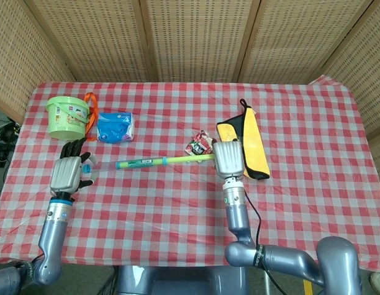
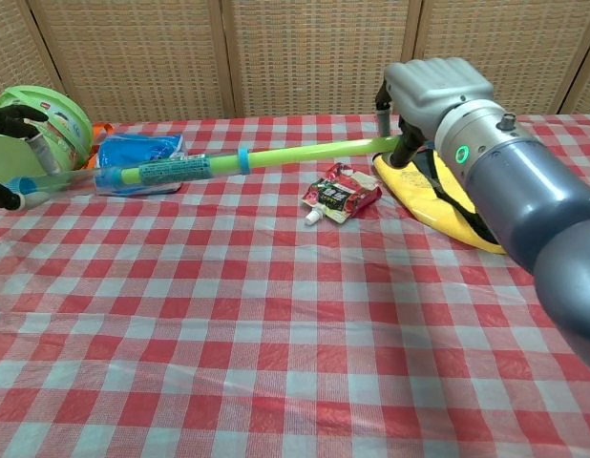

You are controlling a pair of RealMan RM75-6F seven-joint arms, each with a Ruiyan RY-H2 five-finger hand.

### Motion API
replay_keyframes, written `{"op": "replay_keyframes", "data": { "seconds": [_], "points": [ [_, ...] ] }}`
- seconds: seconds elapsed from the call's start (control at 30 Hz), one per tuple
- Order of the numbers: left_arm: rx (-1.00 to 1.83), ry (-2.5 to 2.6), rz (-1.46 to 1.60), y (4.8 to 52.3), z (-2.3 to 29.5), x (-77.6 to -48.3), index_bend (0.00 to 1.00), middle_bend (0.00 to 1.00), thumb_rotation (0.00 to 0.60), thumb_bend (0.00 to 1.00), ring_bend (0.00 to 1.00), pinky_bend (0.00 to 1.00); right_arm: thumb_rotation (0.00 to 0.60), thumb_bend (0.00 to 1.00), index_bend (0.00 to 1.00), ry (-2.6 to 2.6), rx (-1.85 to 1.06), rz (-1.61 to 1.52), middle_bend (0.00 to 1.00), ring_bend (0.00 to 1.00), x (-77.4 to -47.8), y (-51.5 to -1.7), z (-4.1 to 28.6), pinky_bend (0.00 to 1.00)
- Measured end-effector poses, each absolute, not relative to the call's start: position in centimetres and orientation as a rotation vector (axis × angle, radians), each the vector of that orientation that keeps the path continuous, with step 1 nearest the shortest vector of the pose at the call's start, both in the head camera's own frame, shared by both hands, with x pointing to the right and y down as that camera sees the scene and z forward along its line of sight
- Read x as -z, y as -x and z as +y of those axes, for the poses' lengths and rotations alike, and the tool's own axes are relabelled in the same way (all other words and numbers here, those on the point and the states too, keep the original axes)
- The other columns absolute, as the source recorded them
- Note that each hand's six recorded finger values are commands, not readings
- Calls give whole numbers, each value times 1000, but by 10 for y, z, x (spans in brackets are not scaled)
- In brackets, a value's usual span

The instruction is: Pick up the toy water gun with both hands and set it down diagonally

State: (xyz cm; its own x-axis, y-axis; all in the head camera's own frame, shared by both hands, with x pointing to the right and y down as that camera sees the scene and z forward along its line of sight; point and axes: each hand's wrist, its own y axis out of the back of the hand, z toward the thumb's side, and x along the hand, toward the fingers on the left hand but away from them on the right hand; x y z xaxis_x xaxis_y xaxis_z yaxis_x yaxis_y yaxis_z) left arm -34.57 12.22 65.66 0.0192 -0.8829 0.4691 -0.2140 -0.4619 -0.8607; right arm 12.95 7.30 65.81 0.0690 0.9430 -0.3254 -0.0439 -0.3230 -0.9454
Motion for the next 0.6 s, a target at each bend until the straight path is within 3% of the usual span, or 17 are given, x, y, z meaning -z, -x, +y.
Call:
{"op": "replay_keyframes", "data": {
  "seconds": [0.6],
  "points": [
    [1461,1693,1112,354,120,-641,599,0,600,410,0,0,600,521,800,1395,-1484,-1022,1000,950,-656,-180,47,596]
  ]
}}
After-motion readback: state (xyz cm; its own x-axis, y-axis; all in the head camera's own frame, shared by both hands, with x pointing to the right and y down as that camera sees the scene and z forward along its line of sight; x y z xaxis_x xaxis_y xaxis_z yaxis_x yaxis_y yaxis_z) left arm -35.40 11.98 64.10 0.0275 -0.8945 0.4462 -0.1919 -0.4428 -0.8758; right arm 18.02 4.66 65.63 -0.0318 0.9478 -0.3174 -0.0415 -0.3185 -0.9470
